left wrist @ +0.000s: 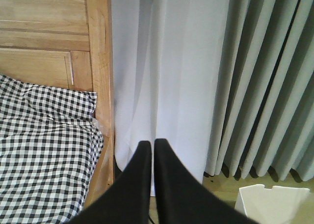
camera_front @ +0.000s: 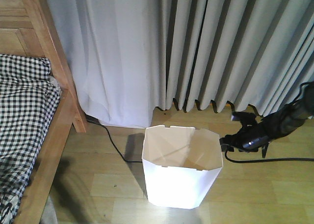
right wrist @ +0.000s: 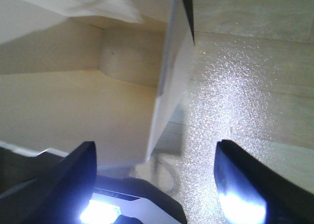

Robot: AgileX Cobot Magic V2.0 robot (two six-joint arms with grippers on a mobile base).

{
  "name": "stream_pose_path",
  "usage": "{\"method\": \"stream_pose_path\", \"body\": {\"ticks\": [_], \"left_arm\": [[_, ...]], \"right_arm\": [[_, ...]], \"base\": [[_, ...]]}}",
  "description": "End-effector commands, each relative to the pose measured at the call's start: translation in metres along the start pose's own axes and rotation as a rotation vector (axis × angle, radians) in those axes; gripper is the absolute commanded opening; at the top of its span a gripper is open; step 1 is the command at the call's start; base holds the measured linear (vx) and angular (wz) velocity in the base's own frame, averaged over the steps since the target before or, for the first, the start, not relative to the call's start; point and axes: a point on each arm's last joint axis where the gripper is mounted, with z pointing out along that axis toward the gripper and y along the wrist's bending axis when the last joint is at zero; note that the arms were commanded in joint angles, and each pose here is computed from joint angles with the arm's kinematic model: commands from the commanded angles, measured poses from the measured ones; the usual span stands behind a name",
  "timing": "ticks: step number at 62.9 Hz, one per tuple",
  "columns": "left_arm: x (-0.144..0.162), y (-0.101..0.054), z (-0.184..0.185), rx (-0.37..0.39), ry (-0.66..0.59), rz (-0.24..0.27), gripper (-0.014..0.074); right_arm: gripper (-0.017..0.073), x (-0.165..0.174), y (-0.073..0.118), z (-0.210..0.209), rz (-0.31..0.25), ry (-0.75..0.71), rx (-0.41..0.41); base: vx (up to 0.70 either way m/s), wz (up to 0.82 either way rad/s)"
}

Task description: Move trash bin to bedside with robot

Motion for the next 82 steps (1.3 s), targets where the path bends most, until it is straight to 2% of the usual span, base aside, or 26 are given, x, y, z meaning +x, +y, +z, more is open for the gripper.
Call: {"method": "stream_pose_path", "body": {"ticks": [1, 8, 16, 26, 33, 45, 62, 66, 76, 82], "left_arm": [[-0.001, 0.000, 0.001, 0.004, -0.064, -0.010, -0.0006], [-0.001, 0.000, 0.001, 0.004, -0.064, -0.010, -0.0006], [-0.001, 0.000, 0.001, 0.004, -0.064, -0.010, -0.0006], [-0.001, 0.000, 0.001, 0.004, -0.064, -0.010, -0.0006], [-0.001, 0.000, 0.001, 0.004, -0.064, -0.010, -0.0006], [-0.001, 0.000, 0.001, 0.004, -0.064, -0.010, -0.0006], [-0.001, 0.000, 0.001, 0.004, -0.064, -0.010, -0.0006], [-0.001, 0.000, 0.001, 0.004, -0.064, -0.010, -0.0006], [-0.001, 0.000, 0.001, 0.004, -0.064, -0.010, -0.0006], [-0.001, 0.000, 0.001, 0.004, -0.064, -0.010, -0.0006]], "right_arm": [[0.0501, -0.019, 0.014, -0.054, -0.039, -0.111, 0.004], [0.0501, -0.016, 0.026, -0.099, -0.058, -0.165, 0.035], [0.0501, -0.015, 0.040, -0.162, -0.114, -0.265, 0.108], [0.0501, -0.010, 0.063, -0.249, -0.155, -0.465, 0.199], [0.0501, -0.001, 0.080, -0.300, -0.187, -0.604, 0.227], [0.0501, 0.033, 0.108, -0.374, -0.233, -0.834, 0.272], [0.0501, 0.110, 0.131, -0.414, -0.175, -1.060, 0.304], [0.0501, 0.127, 0.136, -0.418, -0.179, -1.108, 0.303], [0.0501, 0.172, 0.153, -0.424, -0.212, -1.255, 0.245], [0.0501, 0.195, 0.159, -0.429, -0.238, -1.357, 0.252]], "base": [[0.00, 0.00], [0.00, 0.00], [0.00, 0.00], [0.00, 0.00], [0.00, 0.00], [0.00, 0.00], [0.00, 0.00], [0.00, 0.00], [0.00, 0.00], [0.00, 0.00]]}}
